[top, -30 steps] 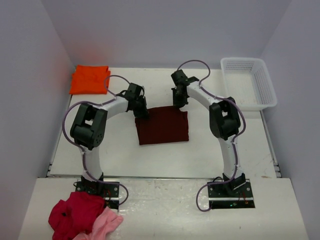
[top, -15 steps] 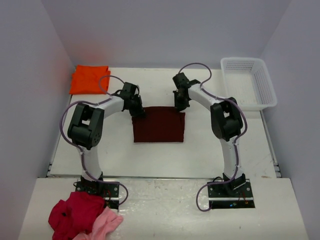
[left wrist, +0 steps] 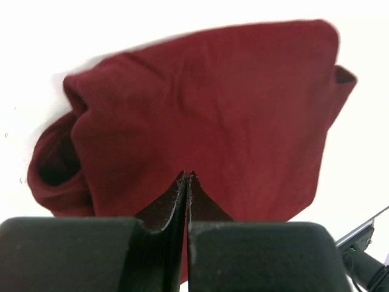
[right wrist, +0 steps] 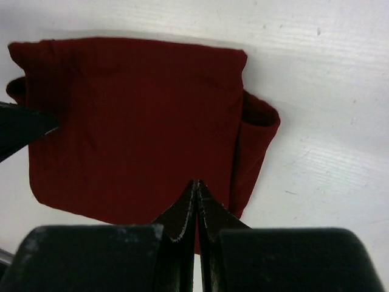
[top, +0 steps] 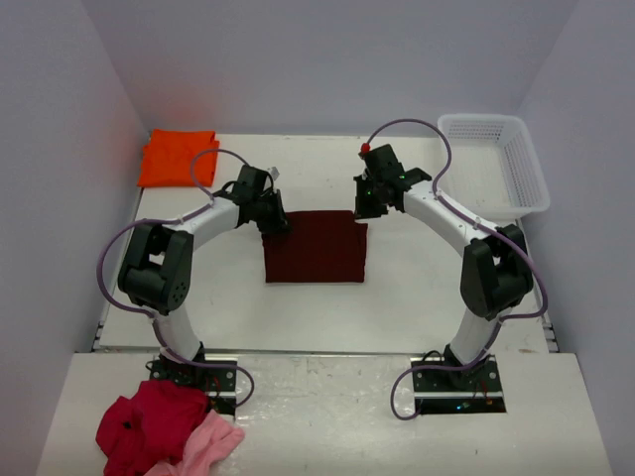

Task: Fold and stack the t-shirts
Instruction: Fold the long partially folded tshirt into a neat square

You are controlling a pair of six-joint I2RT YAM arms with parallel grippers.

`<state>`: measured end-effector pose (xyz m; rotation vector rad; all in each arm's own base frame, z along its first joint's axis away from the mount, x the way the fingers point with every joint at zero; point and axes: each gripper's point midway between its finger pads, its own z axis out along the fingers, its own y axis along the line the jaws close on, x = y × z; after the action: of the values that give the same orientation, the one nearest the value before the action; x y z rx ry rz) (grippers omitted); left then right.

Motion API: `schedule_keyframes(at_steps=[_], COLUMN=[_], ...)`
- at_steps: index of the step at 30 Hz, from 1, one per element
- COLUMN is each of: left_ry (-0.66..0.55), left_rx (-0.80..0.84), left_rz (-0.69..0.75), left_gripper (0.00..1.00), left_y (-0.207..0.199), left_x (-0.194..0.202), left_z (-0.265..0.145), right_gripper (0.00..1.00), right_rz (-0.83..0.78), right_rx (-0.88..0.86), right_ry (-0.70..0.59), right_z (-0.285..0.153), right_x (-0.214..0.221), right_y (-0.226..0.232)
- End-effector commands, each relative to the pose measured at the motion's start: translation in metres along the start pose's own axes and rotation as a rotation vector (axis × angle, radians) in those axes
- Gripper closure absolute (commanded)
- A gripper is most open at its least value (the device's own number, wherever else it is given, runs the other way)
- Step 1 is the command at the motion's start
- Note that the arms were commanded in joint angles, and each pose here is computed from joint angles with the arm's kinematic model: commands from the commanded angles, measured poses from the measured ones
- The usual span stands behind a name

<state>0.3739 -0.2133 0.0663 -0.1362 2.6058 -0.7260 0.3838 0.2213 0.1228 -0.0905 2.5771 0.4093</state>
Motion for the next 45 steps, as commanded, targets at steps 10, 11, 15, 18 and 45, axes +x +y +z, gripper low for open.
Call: schedule_keyframes(at_steps=[10, 11, 15, 18, 45], left_ry=[0.012, 0.013, 0.033, 0.042, -0.051], left_rx=[-0.169, -0.188, -0.241, -0.323, -0.405], left_rz=[0.006, 0.005, -0.003, -0.027, -0.049], left_gripper=[1.0, 1.0, 1.0, 1.0, 1.0], left_y=[0.039, 0.043, 0.056, 0.074, 0.08], left_x=[0.016, 0.016, 0.022, 0.028, 0.018], left_z=[-0.001, 0.0, 0.003, 0.007, -0.018], right_gripper=[1.0, 1.0, 1.0, 1.0, 1.0], right_rz=[0.082, 0.093, 0.091, 0.091, 0.089], right_rx=[-0.048, -0.038, 0.005, 0.027, 0.139], right_ry=[0.142, 0.151, 0.173, 0.186, 0.182], right_z=[0.039, 0.042, 0.051, 0.055, 0.047], right_x=[0.062, 0.065, 0.075, 0.08, 0.091], right_y=[-0.005, -0.007, -0.007, -0.007, -0.005])
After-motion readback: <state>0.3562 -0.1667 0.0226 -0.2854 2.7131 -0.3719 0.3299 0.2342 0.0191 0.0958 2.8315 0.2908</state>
